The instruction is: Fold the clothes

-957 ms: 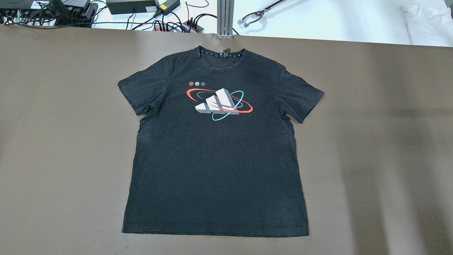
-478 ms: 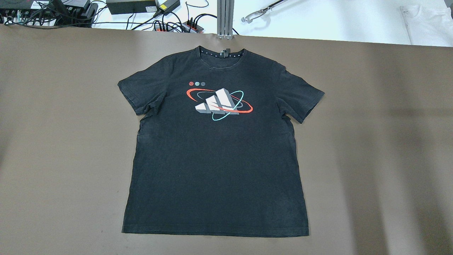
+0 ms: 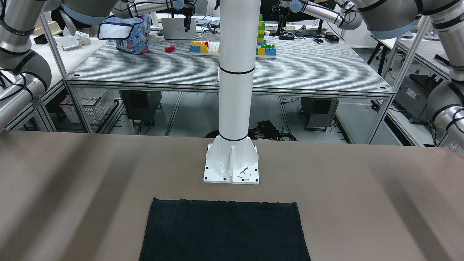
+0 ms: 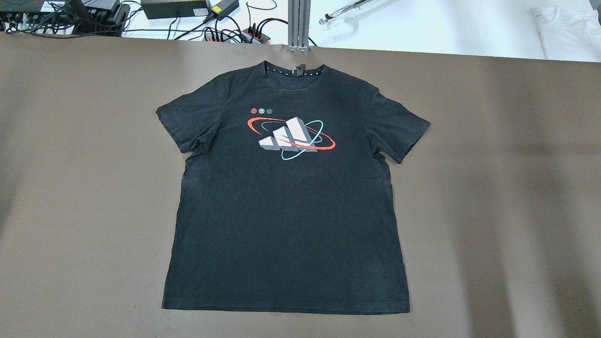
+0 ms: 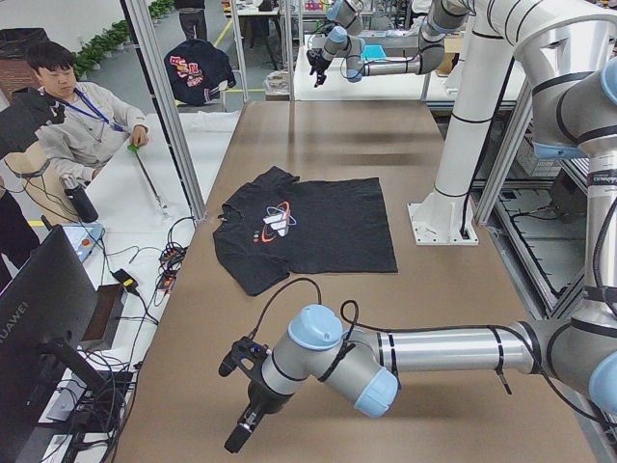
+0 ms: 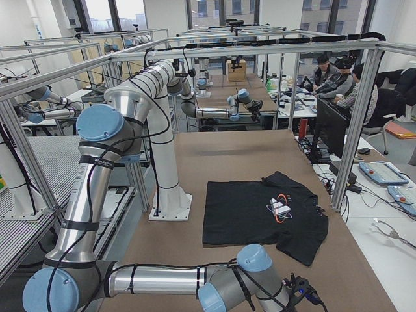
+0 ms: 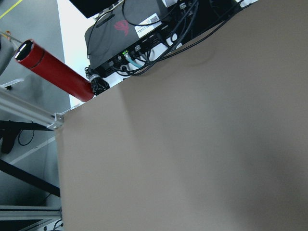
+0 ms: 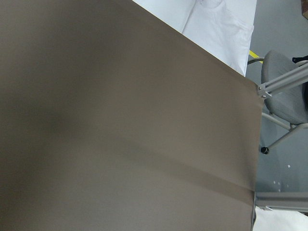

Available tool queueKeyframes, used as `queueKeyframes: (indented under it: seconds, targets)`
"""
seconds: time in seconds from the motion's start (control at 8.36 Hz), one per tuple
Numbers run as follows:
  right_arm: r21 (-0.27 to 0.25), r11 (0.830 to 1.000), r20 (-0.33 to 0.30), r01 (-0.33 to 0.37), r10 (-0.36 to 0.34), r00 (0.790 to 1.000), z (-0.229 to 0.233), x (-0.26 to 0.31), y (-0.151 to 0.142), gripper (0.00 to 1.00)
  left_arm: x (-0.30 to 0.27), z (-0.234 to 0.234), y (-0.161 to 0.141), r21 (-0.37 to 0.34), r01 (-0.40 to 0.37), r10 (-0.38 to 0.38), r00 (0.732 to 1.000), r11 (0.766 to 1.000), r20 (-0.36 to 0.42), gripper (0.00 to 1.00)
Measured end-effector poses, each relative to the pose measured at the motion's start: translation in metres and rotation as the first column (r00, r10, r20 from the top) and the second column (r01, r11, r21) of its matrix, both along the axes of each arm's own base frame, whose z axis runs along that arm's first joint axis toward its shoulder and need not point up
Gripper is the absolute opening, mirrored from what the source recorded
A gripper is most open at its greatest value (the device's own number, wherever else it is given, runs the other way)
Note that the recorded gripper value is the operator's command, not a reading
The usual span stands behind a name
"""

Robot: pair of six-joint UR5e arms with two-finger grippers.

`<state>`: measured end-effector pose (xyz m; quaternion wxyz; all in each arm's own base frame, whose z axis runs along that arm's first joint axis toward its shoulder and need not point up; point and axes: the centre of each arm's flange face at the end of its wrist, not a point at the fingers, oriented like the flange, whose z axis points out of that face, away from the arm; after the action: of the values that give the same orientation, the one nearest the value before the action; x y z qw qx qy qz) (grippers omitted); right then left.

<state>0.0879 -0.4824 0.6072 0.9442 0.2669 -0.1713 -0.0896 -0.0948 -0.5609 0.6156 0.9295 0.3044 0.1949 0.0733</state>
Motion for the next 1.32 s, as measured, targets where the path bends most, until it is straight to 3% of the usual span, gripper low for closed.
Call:
queueKeyframes:
  seconds: [0.36, 0.72, 1.08, 1.32]
  targets:
    - [-0.026, 0.999, 0.11, -0.037, 0.04, 0.993, -0.034, -0.073, -0.063, 0.94, 0.08, -0.025, -0.052, -0.02, -0.042, 0.041, 0.997, 0.999, -0.07, 1.0]
    - [-0.086, 0.996, 0.241, -0.014, 0.034, 0.97, -0.08, -0.216, -0.113, 0.94, 0.188, -0.061, -0.096, -0.045, -0.097, 0.09, 0.985, 0.994, -0.15, 1.0]
    - [-0.156, 0.988, 0.346, -0.017, 0.071, 0.935, -0.123, -0.32, -0.124, 0.94, 0.303, -0.116, -0.112, -0.091, -0.114, 0.086, 0.959, 0.989, -0.269, 1.0]
    - [-0.164, 0.986, 0.356, -0.019, 0.077, 0.931, -0.129, -0.34, -0.122, 0.94, 0.375, -0.157, -0.131, -0.129, -0.123, 0.074, 0.94, 0.984, -0.332, 0.99]
